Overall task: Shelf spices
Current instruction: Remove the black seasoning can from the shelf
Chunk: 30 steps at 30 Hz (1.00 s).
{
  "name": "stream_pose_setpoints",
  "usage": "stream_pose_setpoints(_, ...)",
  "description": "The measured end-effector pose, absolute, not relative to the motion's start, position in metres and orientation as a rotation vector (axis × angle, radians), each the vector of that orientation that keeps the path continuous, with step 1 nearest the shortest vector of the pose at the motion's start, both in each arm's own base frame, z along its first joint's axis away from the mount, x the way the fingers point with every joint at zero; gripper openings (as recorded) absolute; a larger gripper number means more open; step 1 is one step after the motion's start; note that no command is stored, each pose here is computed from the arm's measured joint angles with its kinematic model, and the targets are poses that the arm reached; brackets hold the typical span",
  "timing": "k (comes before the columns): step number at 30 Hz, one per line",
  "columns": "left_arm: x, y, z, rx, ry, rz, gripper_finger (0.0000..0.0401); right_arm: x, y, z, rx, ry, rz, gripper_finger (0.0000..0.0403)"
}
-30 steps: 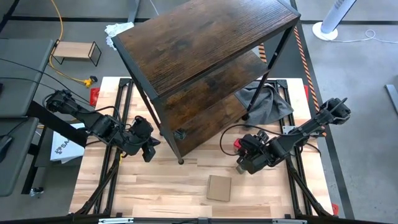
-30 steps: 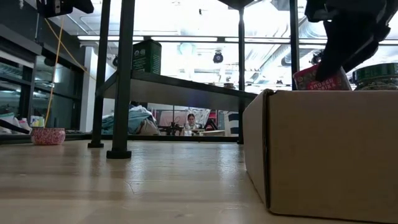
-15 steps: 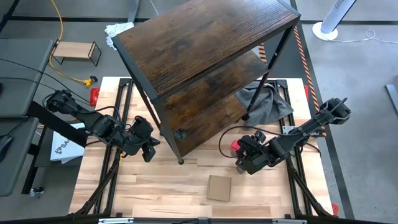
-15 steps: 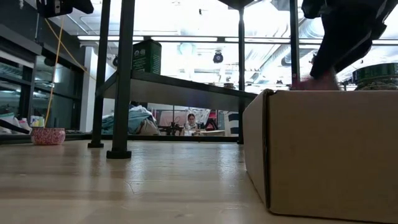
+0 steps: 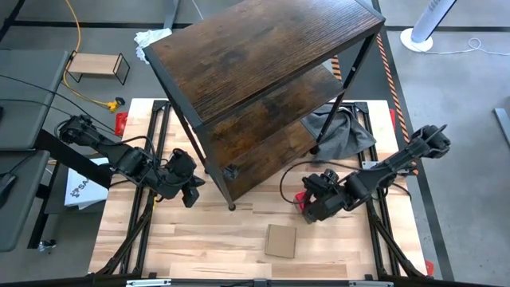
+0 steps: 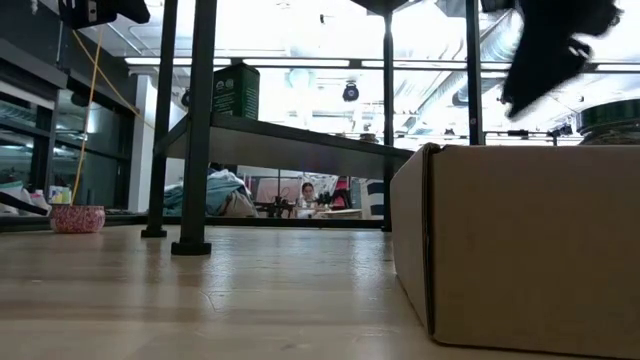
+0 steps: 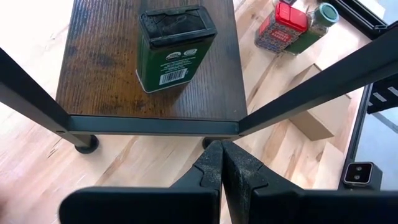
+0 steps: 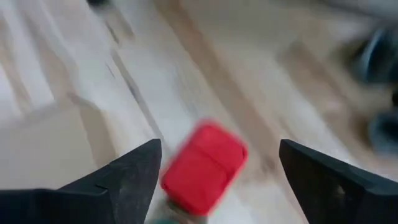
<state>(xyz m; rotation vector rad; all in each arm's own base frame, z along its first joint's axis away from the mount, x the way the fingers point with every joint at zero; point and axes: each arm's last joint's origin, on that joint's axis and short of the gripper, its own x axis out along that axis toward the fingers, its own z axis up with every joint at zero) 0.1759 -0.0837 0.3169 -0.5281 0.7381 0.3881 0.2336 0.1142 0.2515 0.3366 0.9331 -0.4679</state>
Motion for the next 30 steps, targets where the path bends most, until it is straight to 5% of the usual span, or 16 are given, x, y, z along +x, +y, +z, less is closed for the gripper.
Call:
stream_pose_setpoints(6,0.176,-0.084,0.317,-0.528,0.739,0.387,0.0,0.261,0.1,0.307,0.236,0.543,-0.602,0.0323)
stream_pose_setpoints(11,0.177,-0.084,0.316,-0.512,0.726,0.41,0.0,0.281,0.093,0.332,0.207,0.4,-0.52,0.0323)
stream_pose_setpoints(21,0.196,-0.095,0.297,-0.433,0.83,0.407,0.0015,0.288,0.096,0.329,0.245,0.417,-0.439,0.0323)
stream_pose_setpoints(30,0.215,-0.096,0.291,-0.291,0.815,0.344,0.0106,0.295,0.098,0.321,0.294,0.475,-0.372,0.0323)
